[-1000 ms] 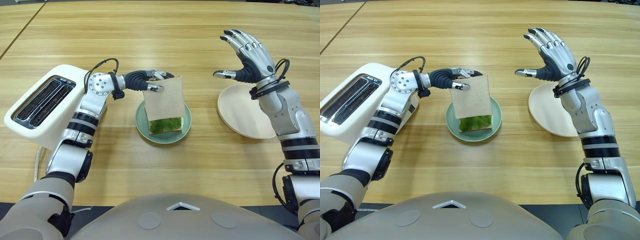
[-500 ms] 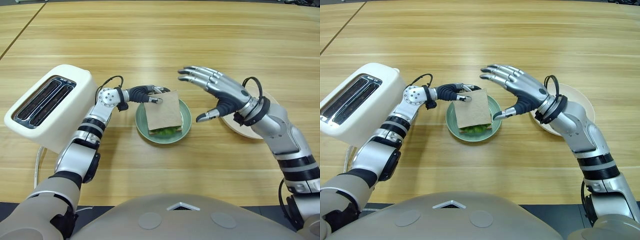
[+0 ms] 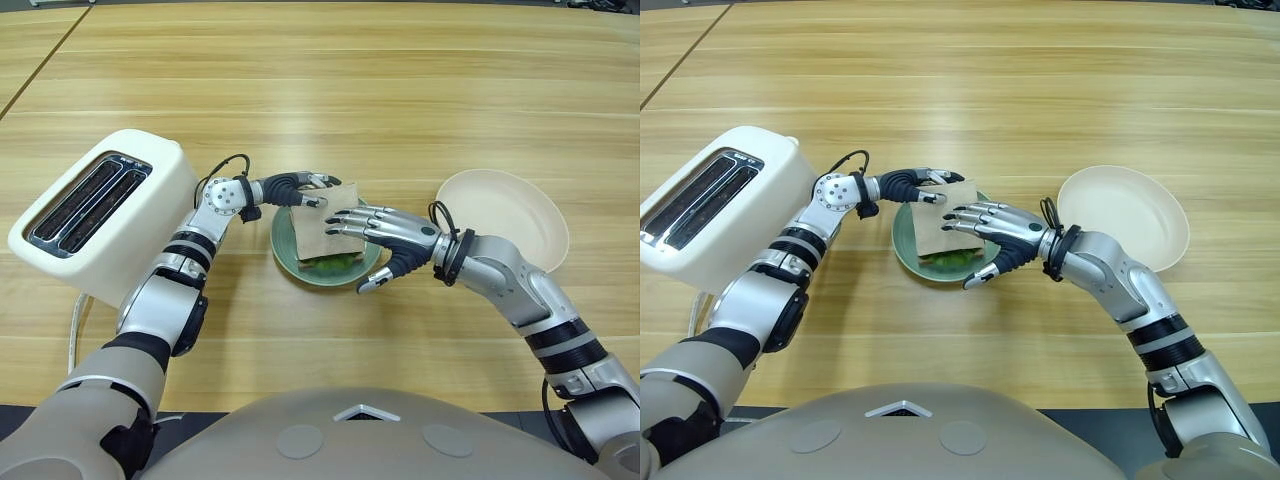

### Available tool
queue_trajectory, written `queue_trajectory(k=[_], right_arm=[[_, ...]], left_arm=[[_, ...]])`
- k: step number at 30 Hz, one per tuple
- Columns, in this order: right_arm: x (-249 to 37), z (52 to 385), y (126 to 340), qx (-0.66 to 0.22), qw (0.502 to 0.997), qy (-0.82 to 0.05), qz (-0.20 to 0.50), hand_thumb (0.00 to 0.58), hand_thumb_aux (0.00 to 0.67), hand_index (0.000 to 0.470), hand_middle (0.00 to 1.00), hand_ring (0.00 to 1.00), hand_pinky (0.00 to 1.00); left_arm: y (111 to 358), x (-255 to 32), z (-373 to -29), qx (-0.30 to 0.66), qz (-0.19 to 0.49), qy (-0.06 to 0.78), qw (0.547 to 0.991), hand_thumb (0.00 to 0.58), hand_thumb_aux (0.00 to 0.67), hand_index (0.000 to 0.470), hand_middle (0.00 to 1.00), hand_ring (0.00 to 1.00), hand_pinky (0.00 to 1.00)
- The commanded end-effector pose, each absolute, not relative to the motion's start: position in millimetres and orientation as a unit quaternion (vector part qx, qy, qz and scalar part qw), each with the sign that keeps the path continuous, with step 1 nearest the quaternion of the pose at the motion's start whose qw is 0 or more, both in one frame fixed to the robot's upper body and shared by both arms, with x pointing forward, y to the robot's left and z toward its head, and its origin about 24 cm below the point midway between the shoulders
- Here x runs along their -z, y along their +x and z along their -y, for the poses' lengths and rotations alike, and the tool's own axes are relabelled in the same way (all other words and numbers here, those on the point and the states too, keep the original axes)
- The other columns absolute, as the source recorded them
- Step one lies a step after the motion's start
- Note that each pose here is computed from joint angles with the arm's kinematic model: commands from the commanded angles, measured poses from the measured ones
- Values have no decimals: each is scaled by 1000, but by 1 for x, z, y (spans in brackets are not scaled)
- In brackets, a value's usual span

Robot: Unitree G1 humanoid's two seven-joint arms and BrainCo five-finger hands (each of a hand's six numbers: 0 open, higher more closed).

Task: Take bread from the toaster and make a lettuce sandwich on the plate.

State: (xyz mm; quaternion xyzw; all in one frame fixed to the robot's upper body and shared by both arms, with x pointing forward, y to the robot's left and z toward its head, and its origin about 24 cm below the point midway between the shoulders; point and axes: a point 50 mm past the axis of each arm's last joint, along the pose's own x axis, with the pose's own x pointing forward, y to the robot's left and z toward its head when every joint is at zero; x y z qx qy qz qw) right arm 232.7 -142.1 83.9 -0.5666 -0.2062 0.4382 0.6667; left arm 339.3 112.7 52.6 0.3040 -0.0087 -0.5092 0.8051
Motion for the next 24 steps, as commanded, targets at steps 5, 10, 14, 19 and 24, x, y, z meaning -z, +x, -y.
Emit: queue_trajectory(k=[5,10,14,19,24], right_arm=[[-53,141,230,-481,637,-585,145,0,0,0,0,0,0],[-40,143,224,-512,619,-586,106,0,0,0,0,0,0],[-32,143,220,-535,598,-591,85,0,0,0,0,0,0],[-24,142,217,-550,586,-591,72,0,0,0,0,0,0],[-23,142,220,-548,590,-589,72,0,0,0,0,0,0]], left_arm=[[337,-44,-112,515,-12,314,797,580,670,470,0,0,0],[340,-44,-113,497,-10,322,806,580,670,470,0,0,0],[350,-55,-117,446,9,337,829,0,0,0,0,0,0],[373,-91,-130,311,80,348,881,0,0,0,0,0,0],[379,-130,-135,229,188,342,892,0,0,0,0,0,0]])
